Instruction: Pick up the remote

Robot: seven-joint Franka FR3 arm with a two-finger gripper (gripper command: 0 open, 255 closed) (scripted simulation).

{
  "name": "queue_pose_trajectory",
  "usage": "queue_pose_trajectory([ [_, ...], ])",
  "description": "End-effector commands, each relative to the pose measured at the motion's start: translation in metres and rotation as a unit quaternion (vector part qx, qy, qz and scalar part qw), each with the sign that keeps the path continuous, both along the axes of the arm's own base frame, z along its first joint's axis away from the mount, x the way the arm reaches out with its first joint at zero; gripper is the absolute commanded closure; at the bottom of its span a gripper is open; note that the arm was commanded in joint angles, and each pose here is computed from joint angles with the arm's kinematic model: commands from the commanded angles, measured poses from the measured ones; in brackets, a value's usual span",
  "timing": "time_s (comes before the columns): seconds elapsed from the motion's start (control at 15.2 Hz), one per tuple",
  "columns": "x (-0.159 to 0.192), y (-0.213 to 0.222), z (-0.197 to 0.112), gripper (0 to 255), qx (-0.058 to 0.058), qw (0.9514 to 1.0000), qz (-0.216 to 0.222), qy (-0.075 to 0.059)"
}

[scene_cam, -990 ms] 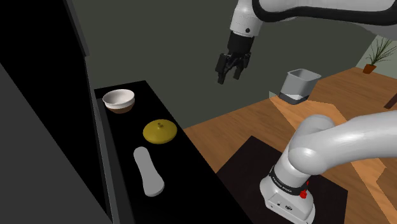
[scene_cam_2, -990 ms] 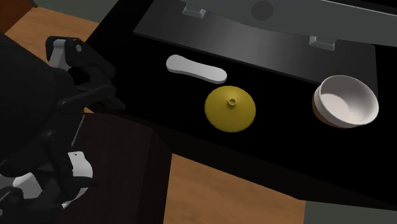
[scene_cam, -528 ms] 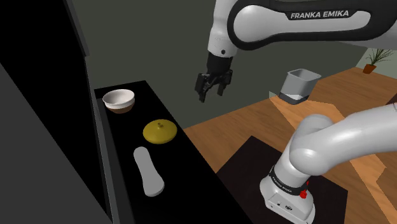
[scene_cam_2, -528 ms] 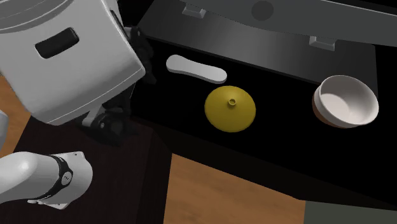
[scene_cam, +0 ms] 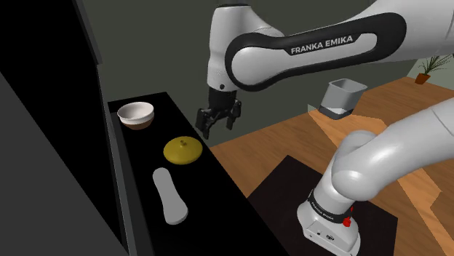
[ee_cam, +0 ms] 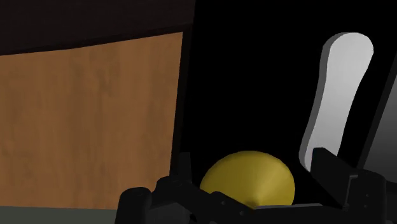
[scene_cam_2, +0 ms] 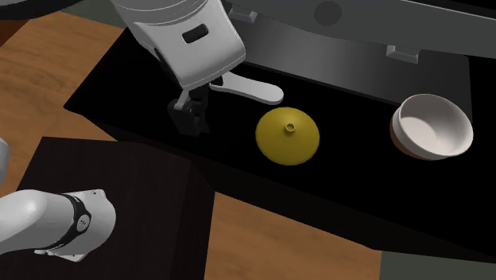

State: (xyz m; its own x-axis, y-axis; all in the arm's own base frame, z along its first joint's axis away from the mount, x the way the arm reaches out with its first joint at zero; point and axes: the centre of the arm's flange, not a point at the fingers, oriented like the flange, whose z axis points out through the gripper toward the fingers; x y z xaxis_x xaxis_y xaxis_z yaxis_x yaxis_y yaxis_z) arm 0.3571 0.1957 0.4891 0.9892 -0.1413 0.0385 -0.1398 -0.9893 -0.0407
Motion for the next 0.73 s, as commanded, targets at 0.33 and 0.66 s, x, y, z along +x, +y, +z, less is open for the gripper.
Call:
queue_pose_trajectory([
  [0.33, 0.021, 0.077, -0.056, 0, -0.003, 0.9999, -0.010, 0.010],
  [0.66, 0.037, 0.129, -0.095, 0, -0.005, 0.9997, -0.016, 0.017],
])
